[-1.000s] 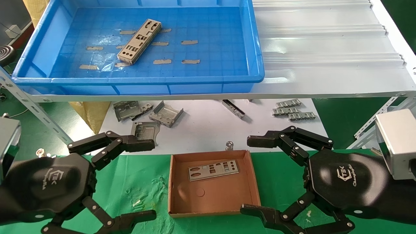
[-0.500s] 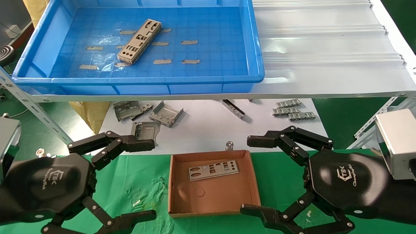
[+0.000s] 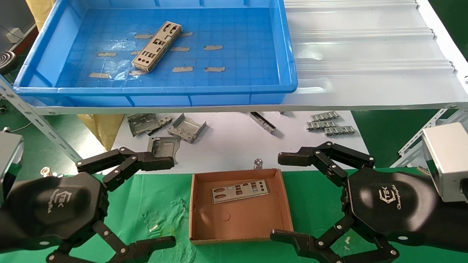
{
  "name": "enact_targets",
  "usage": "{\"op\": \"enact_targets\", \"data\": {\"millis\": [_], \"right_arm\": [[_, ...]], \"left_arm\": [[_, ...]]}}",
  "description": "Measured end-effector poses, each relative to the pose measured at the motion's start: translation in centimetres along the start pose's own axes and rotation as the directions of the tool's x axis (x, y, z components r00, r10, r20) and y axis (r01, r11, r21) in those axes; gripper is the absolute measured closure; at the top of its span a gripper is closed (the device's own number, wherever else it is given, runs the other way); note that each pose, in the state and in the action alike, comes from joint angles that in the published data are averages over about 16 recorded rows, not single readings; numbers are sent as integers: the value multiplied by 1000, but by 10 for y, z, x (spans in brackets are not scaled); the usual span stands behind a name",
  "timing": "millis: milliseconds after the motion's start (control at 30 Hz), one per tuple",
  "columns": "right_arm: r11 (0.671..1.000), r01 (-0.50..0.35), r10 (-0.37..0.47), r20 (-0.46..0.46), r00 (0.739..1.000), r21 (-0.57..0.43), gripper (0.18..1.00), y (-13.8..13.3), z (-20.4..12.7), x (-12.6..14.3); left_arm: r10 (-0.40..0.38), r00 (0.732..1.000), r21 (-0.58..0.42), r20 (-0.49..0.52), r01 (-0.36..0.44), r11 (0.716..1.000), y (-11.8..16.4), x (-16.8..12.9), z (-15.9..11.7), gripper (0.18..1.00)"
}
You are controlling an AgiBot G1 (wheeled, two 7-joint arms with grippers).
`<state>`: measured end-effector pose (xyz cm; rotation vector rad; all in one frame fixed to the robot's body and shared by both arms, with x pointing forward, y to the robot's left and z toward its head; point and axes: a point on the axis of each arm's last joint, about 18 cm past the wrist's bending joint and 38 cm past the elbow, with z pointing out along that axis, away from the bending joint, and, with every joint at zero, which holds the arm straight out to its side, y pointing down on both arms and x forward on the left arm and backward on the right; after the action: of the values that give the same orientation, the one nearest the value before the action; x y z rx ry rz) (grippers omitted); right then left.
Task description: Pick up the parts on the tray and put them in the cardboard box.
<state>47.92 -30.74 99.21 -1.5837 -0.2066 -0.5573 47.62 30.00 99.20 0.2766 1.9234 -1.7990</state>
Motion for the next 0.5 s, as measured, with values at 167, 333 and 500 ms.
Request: {"op": "enact_targets", "data": {"millis": [167, 333, 500], "right_arm": [[1000, 0, 0, 0, 1000, 0, 180, 0, 0, 0], [1000, 0, 0, 0, 1000, 0, 186, 0, 0, 0], [1000, 0, 0, 0, 1000, 0, 204, 0, 0, 0]], "left_arm": [[0, 1000, 0, 0, 0, 1000, 0, 0, 0, 184], [0, 1000, 0, 0, 0, 1000, 0, 0, 0, 184], [0, 1000, 0, 0, 0, 1000, 0, 0, 0, 184]]}}
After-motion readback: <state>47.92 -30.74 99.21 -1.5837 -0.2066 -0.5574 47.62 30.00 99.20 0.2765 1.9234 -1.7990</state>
